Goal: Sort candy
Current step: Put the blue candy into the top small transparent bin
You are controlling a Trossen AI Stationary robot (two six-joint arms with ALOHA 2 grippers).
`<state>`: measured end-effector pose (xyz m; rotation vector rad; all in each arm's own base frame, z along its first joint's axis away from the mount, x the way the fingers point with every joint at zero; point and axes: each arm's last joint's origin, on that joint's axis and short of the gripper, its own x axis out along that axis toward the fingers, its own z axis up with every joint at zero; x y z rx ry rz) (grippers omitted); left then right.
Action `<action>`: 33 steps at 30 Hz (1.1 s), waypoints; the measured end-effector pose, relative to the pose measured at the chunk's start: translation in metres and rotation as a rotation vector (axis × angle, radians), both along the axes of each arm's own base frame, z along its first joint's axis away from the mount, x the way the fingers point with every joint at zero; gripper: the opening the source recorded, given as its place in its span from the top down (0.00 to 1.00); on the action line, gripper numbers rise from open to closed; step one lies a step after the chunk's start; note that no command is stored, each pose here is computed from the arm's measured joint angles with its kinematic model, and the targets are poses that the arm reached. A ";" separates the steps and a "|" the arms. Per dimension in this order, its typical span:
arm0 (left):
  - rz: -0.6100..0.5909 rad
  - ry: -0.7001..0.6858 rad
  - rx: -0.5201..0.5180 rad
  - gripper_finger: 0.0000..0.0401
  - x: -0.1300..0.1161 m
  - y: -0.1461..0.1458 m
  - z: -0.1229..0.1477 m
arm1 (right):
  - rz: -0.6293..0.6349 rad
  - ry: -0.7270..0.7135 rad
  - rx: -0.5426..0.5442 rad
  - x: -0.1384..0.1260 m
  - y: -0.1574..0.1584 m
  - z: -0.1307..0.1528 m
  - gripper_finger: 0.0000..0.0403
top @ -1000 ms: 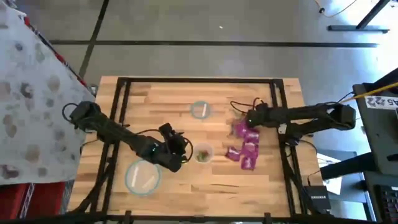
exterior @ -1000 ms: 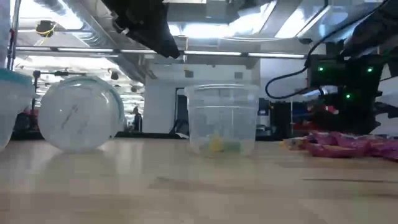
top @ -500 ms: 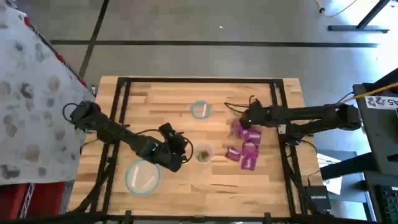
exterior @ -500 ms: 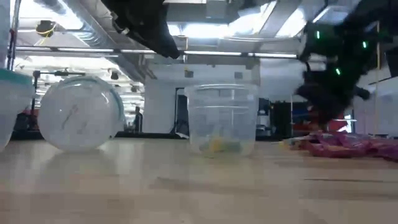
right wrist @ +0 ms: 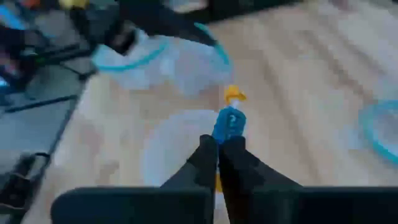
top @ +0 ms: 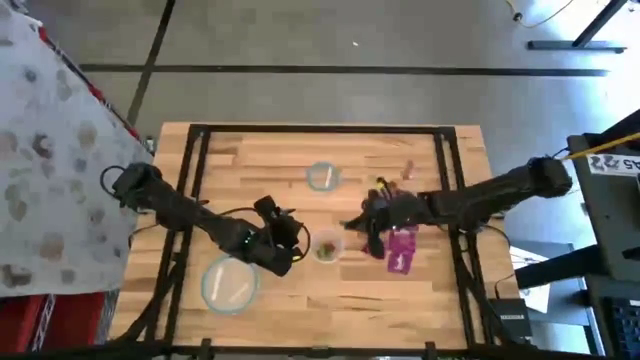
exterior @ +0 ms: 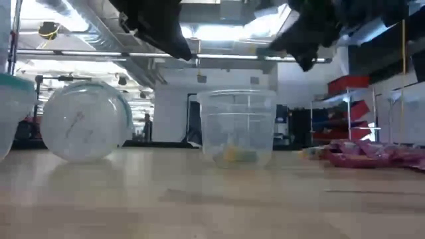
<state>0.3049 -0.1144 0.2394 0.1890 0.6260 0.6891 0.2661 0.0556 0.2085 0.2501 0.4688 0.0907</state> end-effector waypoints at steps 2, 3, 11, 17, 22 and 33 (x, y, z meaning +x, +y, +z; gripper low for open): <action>-0.001 -0.001 -0.001 0.53 0.000 0.000 0.000 | 0.024 -0.013 0.004 0.008 0.004 -0.009 1.00; -0.001 -0.001 -0.001 0.53 0.000 0.000 0.000 | 0.028 -0.015 0.007 0.012 0.005 -0.014 1.00; -0.002 -0.002 -0.005 0.53 0.000 -0.001 0.000 | 0.033 -0.002 -0.002 0.034 0.009 -0.029 0.93; -0.002 -0.001 -0.005 0.53 0.000 -0.001 0.000 | 0.096 0.040 -0.049 0.037 0.011 -0.022 0.70; -0.004 0.000 -0.008 0.53 0.000 -0.001 0.000 | 0.150 0.144 -0.078 0.034 0.012 0.000 0.55; -0.006 0.007 -0.005 0.53 0.000 -0.001 0.000 | -0.541 0.593 -0.186 -0.054 -0.022 0.011 0.58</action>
